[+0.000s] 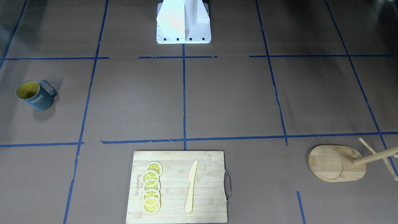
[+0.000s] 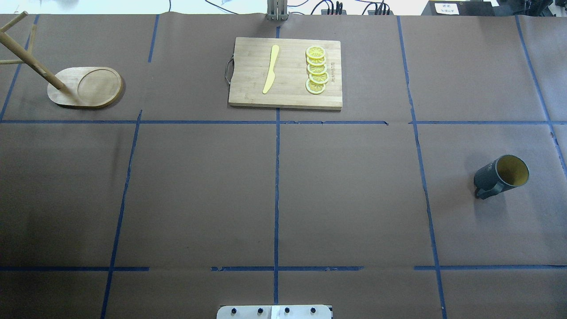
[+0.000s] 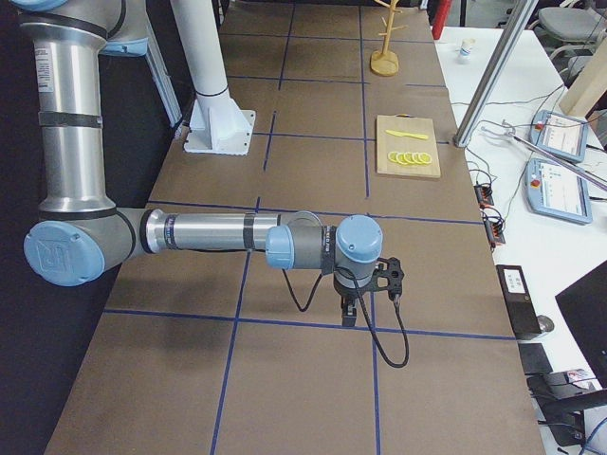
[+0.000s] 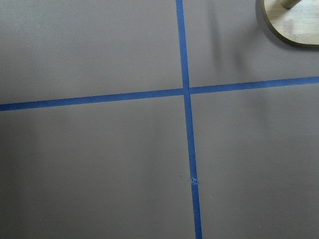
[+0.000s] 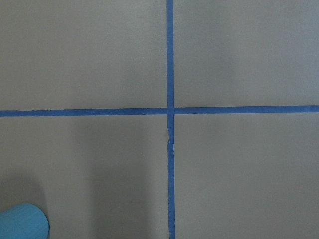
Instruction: Hang cup on storage rack
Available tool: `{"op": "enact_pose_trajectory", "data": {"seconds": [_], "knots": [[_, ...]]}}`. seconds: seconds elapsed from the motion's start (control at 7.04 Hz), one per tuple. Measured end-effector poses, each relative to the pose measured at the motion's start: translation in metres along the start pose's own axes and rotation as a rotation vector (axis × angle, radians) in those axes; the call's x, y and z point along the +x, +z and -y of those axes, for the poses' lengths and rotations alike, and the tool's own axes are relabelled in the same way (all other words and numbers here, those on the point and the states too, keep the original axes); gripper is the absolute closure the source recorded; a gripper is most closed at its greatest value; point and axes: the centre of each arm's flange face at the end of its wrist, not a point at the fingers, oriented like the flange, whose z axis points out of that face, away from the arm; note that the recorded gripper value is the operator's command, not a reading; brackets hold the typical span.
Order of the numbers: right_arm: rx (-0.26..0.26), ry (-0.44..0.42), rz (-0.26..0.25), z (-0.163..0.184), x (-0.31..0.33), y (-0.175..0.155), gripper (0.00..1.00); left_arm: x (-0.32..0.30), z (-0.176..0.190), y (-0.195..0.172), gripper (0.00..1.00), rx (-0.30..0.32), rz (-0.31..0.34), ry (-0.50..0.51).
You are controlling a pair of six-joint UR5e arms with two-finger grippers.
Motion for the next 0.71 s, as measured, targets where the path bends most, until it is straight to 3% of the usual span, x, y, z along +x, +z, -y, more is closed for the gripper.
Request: {"op": "enact_pose_trajectory", "data": {"seconds": [0.71], "knots": [[-0.004, 0.006, 0.003, -0.0007, 0.0005, 0.0023, 0.0, 0.0016, 0.0011, -0.0008, 0.0, 0.002, 0.0, 0.003]]}}
